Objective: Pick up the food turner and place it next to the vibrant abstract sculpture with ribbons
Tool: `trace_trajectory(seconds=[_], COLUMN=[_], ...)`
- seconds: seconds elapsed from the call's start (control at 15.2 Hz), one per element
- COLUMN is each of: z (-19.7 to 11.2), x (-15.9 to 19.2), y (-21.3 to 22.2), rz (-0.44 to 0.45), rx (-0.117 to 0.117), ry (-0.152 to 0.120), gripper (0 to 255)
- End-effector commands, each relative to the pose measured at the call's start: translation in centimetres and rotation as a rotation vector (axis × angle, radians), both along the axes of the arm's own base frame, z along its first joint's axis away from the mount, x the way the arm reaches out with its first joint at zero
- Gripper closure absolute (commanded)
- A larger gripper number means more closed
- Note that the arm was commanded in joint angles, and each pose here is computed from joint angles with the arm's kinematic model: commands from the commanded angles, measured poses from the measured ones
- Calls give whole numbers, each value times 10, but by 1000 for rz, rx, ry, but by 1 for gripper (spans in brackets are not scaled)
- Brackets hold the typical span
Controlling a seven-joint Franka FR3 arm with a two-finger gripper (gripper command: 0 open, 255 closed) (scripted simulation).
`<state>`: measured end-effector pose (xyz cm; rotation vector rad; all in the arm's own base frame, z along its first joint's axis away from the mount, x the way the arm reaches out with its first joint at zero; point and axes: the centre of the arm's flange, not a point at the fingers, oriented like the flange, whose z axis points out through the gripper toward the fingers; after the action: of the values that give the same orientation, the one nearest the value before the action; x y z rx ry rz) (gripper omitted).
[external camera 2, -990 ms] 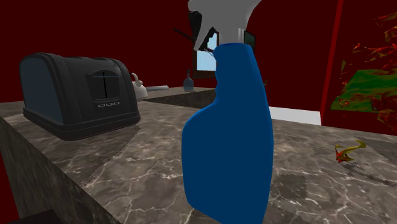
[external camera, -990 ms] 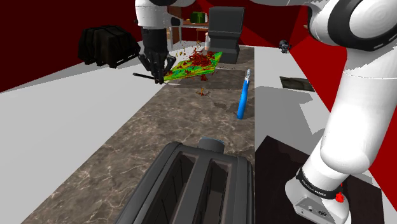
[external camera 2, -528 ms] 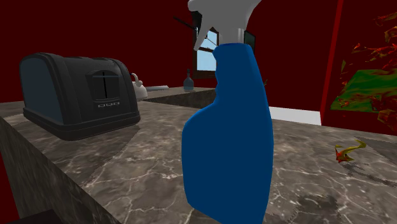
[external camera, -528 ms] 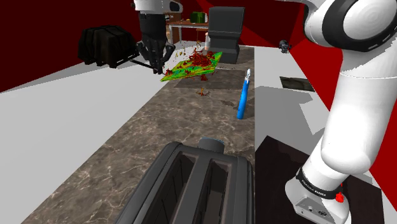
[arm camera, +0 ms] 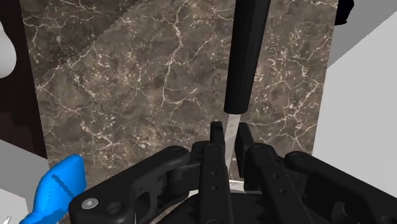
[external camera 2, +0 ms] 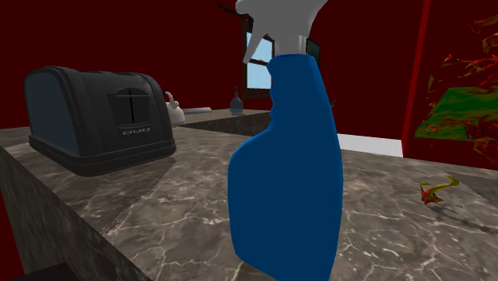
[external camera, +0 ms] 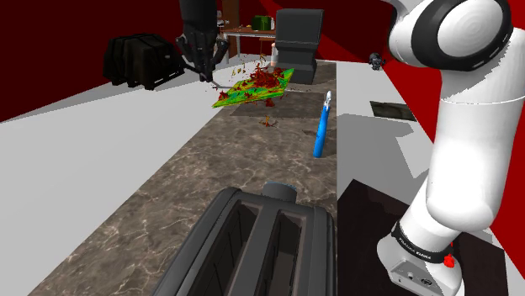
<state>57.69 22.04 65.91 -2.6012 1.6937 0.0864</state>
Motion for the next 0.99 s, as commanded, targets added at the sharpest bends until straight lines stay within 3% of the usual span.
trace_trajectory(seconds=[0.0,0.2,0.92], z=[12,26,26], x=[-1,-1,-13], y=[-1,-1,-145], rz=[0,0,0], rx=[0,0,0], ry=[1,1,1], gripper=[255,255,255])
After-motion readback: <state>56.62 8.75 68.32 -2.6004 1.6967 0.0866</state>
